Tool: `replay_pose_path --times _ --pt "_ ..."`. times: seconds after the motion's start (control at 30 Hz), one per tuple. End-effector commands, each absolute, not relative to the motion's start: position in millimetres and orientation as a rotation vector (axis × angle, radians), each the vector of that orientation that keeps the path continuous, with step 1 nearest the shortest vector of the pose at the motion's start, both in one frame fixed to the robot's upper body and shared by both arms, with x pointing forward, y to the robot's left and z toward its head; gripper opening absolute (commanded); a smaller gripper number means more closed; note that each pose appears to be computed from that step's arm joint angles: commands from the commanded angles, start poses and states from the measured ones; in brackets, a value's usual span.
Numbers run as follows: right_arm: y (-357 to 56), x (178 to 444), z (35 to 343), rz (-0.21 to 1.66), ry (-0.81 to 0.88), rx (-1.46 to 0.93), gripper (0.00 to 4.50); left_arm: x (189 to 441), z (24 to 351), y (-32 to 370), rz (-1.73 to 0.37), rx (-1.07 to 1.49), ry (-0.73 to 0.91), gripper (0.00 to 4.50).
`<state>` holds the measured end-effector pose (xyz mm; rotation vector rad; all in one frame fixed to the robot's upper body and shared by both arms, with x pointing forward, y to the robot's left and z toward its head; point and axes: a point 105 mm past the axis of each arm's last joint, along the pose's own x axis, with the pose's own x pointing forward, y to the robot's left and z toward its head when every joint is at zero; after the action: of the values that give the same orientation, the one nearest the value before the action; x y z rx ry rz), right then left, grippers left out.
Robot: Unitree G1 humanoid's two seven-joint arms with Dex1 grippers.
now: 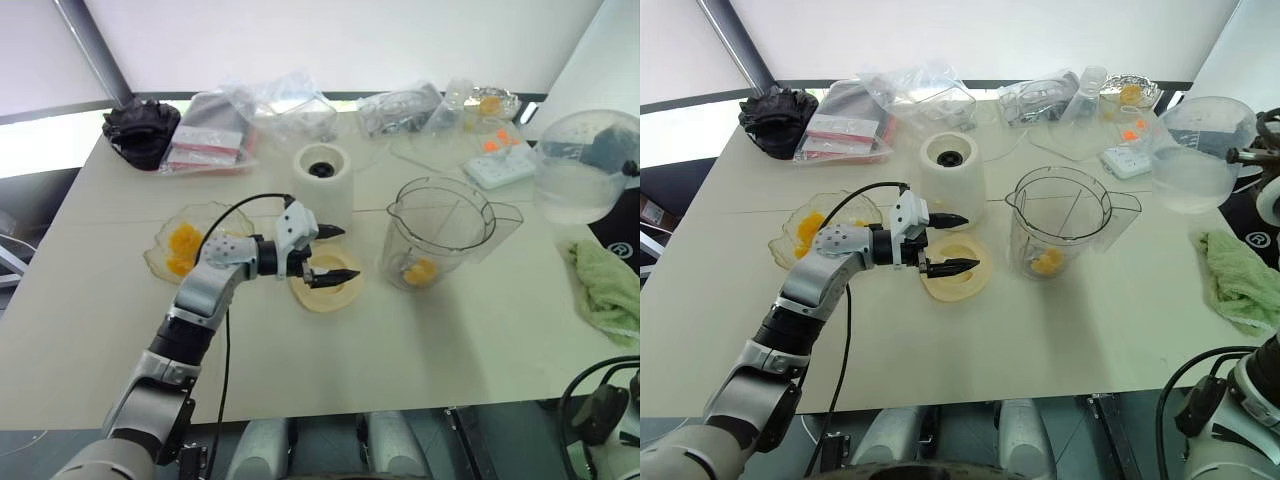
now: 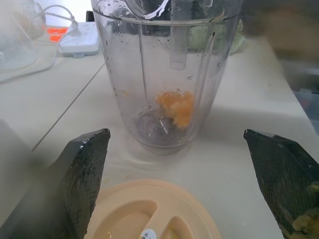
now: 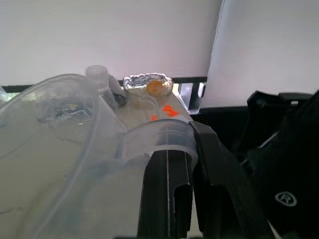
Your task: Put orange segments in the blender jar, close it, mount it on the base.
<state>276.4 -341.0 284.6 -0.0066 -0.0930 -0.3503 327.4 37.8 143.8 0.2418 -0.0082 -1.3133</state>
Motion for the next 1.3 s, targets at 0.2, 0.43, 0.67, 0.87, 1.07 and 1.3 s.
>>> replay_pose_path --times 0.2,0.43,0.67,0.87,1.07,1.3 --pt "-364 275 264 -0.466 -0.154 0.186 0.05 328 157 43 -1.293 0.262 -0.055 4.50" --pt "-364 294 240 -0.470 -0.162 0.262 0.05 331 161 60 -1.201 0.271 -0.053 4.50" --pt "-365 313 204 -0.488 -0.140 0.265 0.05 329 164 81 -1.080 0.262 -0.048 4.50" --pt "-379 316 183 -0.545 -0.137 0.259 0.05 324 165 89 -1.020 0.269 -0.046 4.50" --pt "-393 316 166 -0.596 -0.145 0.244 0.05 320 170 94 -0.980 0.271 -0.048 4.50" --pt "-403 314 145 -0.644 -0.137 0.289 0.05 318 173 96 -0.963 0.276 -0.047 4.50"
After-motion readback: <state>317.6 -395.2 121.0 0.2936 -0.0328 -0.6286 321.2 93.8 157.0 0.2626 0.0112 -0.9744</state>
